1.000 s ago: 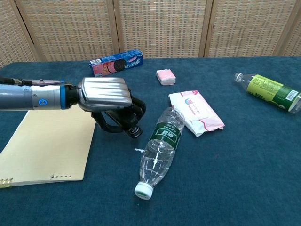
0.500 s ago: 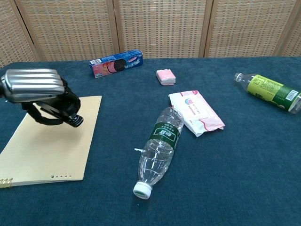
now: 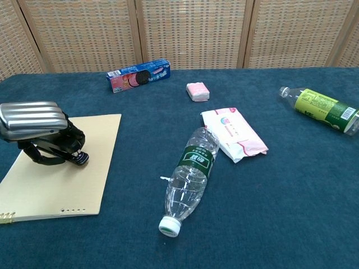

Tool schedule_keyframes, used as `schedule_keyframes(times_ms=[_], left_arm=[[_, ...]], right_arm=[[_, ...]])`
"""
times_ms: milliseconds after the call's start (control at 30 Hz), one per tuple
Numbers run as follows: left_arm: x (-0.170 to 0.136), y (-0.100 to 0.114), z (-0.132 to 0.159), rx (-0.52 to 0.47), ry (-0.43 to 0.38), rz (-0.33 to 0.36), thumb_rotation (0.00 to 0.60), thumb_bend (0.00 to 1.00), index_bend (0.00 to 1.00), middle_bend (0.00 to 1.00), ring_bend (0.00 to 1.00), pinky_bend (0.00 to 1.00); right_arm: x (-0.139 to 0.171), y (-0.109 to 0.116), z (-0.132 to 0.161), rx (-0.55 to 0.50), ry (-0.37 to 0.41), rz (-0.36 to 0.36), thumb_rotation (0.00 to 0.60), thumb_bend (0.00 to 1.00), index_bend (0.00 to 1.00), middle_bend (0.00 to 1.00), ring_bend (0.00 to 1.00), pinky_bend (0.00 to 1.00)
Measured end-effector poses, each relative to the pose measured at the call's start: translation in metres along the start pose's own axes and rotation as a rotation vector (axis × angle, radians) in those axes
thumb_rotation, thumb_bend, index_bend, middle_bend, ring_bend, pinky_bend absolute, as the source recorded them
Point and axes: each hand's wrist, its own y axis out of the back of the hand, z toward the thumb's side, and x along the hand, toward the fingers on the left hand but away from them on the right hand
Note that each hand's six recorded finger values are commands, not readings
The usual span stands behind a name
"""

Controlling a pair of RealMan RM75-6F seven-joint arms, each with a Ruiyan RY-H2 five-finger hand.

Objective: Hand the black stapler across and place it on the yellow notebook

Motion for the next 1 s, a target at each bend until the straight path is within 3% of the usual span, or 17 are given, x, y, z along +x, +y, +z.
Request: schedule_keyframes(times_ms=[33,100,167,200,300,633,767,900,1000], left_arm=[[0.002,-0.002,0.001,0.009,-0.004,-0.007,0.600,0.51,0.57,0.47,0.53,0.42],[0.003,-0.004,0.003,0.027,-0.012,-0.018,0.600,0.31,0.32,0.25,0.31,0.27],[0.004,-0.006,0.003,0.042,-0.016,-0.023,0.598,0.20,0.16,0.09,0.15,0.18],[0.004,-0.006,0.003,0.047,-0.017,-0.024,0.593,0.17,0.10,0.04,0.11,0.14],[0.004,-0.003,0.002,0.034,-0.013,-0.009,0.568,0.12,0.01,0.00,0.04,0.10],[-0.022,0.030,-0.018,-0.025,0.014,0.132,0.517,0.10,0.00,0.00,0.00,0.01],[-0.042,0.047,-0.034,-0.098,0.083,0.230,0.433,0.09,0.00,0.00,0.00,0.00],[-0.064,0.052,-0.043,-0.168,0.184,0.298,0.547,0.07,0.00,0.00,0.00,0.00],[-0.080,0.053,-0.037,-0.233,0.264,0.354,0.600,0.07,0.00,0.00,0.00,0.00]], right_arm=[[0.000,0.000,-0.001,0.000,-0.003,0.000,0.600,0.00,0.00,0.00,0.00,0.00],[0.000,0.000,-0.002,0.000,-0.006,0.000,0.600,0.00,0.00,0.00,0.00,0.00],[0.000,0.001,-0.003,0.000,-0.009,-0.001,0.600,0.00,0.00,0.00,0.00,0.00],[0.000,0.001,-0.004,0.000,-0.010,-0.001,0.600,0.00,0.00,0.00,0.00,0.00],[0.000,0.002,-0.004,-0.001,-0.012,-0.003,0.600,0.00,0.00,0.00,0.00,0.00],[0.003,0.006,0.000,-0.013,0.001,-0.014,0.600,0.00,0.00,0.00,0.00,0.00],[0.005,0.009,0.002,-0.018,0.008,-0.019,0.600,0.00,0.00,0.00,0.00,0.00],[0.005,0.011,0.002,-0.011,0.012,-0.028,0.600,0.00,0.00,0.00,0.00,0.00],[0.005,0.010,0.003,-0.009,0.016,-0.030,0.600,0.00,0.00,0.00,0.00,0.00]])
